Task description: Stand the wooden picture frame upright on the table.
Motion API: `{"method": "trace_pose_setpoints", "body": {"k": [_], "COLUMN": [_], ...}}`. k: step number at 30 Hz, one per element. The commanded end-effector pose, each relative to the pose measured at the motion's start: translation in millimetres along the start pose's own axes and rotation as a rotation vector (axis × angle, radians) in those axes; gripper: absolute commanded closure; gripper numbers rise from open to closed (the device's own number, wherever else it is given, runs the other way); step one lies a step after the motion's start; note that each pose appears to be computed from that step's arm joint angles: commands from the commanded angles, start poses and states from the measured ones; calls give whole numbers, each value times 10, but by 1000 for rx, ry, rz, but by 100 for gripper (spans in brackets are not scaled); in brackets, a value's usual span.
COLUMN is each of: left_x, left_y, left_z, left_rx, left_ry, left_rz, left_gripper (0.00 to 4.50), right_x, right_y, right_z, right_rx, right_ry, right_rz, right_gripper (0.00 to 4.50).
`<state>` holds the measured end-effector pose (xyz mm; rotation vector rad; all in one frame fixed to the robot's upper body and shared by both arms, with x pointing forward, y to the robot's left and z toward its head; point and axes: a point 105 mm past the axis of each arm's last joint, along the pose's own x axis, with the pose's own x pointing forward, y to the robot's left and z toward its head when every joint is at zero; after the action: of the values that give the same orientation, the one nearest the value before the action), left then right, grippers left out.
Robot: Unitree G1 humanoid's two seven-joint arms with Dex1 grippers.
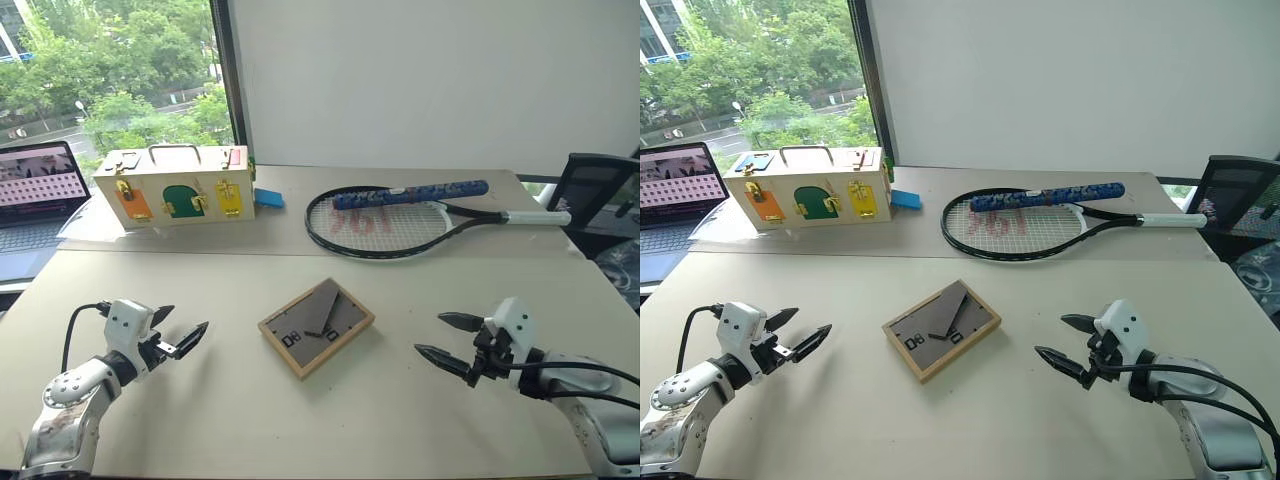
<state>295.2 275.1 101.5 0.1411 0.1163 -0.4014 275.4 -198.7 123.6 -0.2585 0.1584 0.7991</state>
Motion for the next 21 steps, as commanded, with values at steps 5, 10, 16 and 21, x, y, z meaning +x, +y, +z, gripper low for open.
{"method": "trace_pose_setpoints", "body": {"k": [5,10,16,21], "left_x": [141,422,702,951], "left_y": [58,-99,-290,-506], "left_z": [732,851,706,539], "left_rx": [-36,26,127,183], "left_ry": [-120,-102,-37,-10], "left_rz": [-194,-301,-359,-397], "left_gripper": [0,107,329,450], "right_x": [-97,62,271,568], "right_y": [222,360,245,227], "right_z": [365,492,267,133], "right_rx": [27,-11,-60,-61], "right_ry": [56,69,167,190], "right_rz": [251,289,201,203], "right_gripper": [6,108,317,444]}}
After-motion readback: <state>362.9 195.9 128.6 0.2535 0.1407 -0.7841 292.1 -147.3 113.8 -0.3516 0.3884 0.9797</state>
